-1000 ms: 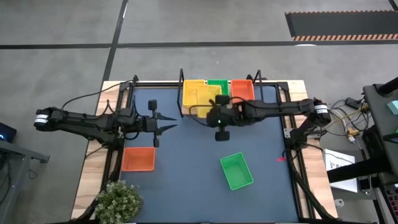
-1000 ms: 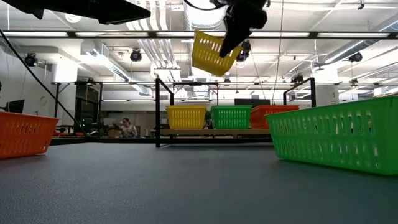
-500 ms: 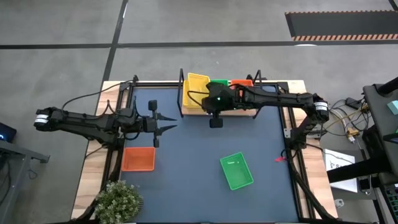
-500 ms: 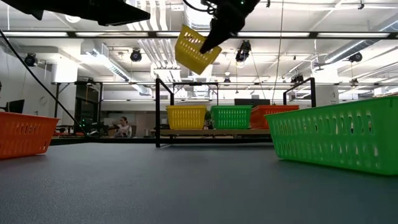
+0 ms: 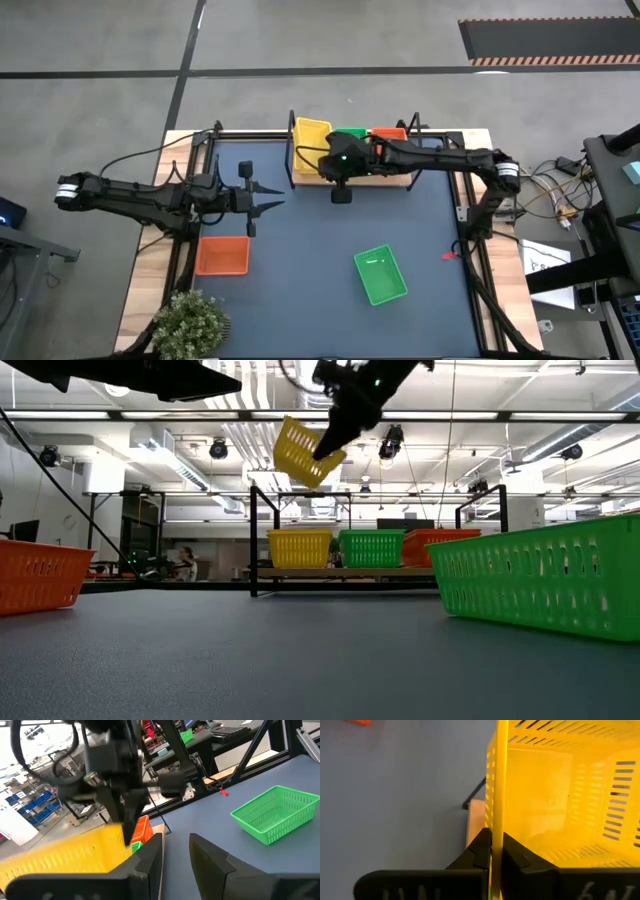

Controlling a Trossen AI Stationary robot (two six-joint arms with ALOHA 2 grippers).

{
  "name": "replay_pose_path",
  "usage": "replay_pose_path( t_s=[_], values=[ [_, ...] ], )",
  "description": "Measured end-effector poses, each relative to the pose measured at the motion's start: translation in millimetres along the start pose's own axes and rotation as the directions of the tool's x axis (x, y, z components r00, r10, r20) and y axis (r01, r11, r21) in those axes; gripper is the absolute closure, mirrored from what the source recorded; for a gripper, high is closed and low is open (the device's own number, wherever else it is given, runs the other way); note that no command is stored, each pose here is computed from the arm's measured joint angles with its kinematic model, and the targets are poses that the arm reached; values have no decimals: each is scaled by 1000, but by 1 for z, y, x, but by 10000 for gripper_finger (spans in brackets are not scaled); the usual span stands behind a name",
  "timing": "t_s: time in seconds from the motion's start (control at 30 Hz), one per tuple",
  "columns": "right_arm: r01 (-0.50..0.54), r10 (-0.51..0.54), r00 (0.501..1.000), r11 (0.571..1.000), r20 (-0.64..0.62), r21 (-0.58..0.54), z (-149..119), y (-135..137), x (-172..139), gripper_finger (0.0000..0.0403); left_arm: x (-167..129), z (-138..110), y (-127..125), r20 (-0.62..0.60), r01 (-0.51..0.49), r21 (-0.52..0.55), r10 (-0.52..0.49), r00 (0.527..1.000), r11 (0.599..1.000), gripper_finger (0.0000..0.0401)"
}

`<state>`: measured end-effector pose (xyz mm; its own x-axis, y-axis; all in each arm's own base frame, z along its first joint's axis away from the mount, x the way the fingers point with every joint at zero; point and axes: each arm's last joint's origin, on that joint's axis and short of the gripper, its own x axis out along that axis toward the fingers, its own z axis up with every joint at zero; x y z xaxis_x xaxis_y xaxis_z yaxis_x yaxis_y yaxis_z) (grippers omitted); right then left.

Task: Stack baskets on shelf by color
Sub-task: Stack the yellow bin on top of the yellow bin on the shelf

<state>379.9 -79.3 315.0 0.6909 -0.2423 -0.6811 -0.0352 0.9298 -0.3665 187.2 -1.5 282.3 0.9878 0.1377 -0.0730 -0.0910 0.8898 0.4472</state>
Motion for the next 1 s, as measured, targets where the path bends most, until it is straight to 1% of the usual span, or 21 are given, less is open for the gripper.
replay_pose_path(
  t_s=[0.07,0.13,0.23,0.43,0.63,1.0],
  values=[
    [10,-9,1000,1000,-25,26,-4,-3,11,394,0,0,0,0,0,0,0,1000,1000,320],
    [46,-44,998,997,-45,58,-7,-7,21,394,0,0,0,0,0,0,0,1000,1000,320],
    [74,-68,995,994,-66,77,-12,-13,32,394,0,0,0,0,-1,0,1,1000,1000,320],
    [61,-52,993,994,-105,85,-21,-16,49,394,0,0,0,0,-1,0,1,1000,1000,320],
    [44,-34,989,997,-141,69,-28,-11,66,394,0,0,0,1,-1,0,1,1000,1000,320],
    [45,-34,989,996,-142,73,-29,-10,72,394,0,0,0,1,-1,0,1,1000,1000,320]
  ],
)
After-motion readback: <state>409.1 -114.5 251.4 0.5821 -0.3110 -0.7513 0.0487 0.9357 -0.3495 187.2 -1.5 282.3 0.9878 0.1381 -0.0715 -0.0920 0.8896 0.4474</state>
